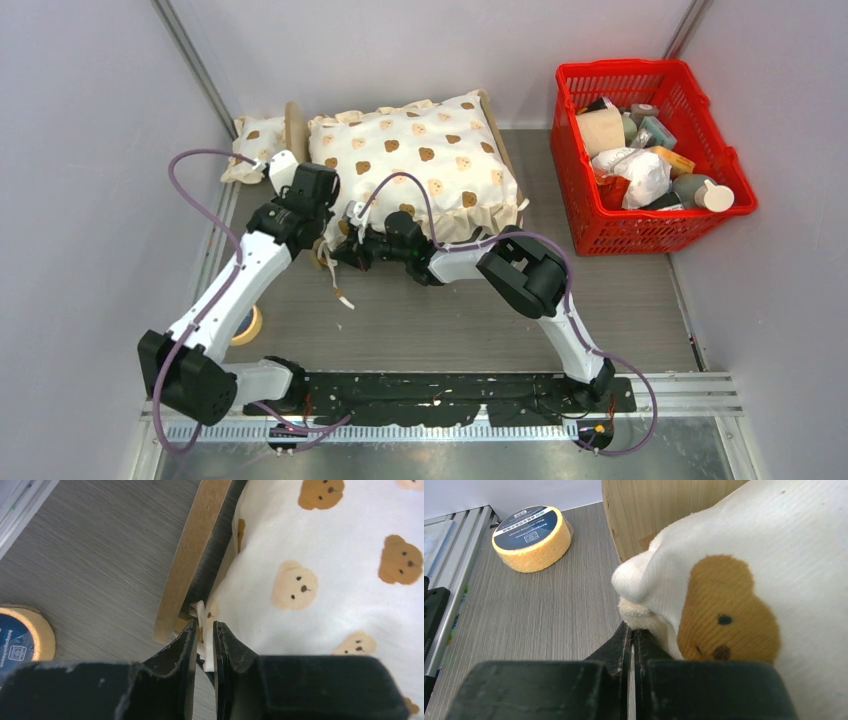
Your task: Set up the pet bed
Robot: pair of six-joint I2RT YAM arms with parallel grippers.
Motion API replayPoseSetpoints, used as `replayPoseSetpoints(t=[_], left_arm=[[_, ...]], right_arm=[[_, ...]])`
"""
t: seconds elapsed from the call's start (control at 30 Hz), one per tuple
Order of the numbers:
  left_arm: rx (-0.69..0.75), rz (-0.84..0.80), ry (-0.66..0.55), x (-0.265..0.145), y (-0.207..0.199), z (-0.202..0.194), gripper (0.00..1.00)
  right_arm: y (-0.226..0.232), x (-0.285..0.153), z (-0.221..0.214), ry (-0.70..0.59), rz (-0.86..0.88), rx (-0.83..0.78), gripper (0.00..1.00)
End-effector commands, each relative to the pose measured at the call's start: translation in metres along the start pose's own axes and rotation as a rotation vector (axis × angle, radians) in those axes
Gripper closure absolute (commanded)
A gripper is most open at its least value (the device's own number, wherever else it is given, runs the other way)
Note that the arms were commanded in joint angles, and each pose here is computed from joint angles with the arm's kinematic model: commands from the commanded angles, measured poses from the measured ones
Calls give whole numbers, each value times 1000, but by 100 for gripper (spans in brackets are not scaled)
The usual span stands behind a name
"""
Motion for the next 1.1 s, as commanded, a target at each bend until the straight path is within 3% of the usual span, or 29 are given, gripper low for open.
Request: replayPoseSetpoints(t=[0.0, 0.27, 0.63, 0.9, 1.07], left_arm=[[-7, 147, 43, 7, -2, 6, 80], [-77, 179, 140, 28, -20, -7, 82], [-152, 270, 185, 41, -6, -27, 66], [-183, 263, 200, 44, -4, -32, 72], [-164, 319, 224, 44, 0, -34, 70]], right_arm=[[5, 0, 14, -54, 24, -33, 95], [2, -3, 12, -52, -5, -33, 95], [-5, -8, 12, -57, -17, -31, 95], [-7, -9, 13, -61, -12, -29, 95], [-6, -8, 12, -65, 4, -22, 95]])
Point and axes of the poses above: each gripper's point midway between its finger pads, its own x axis out along the fingers, its own y axis along the line the jaws close on, z = x × y, the point moved 9 cm from there along -x, back along the fingers, and after that the axes turned 12 degrees about x, right-handed, at the moved point
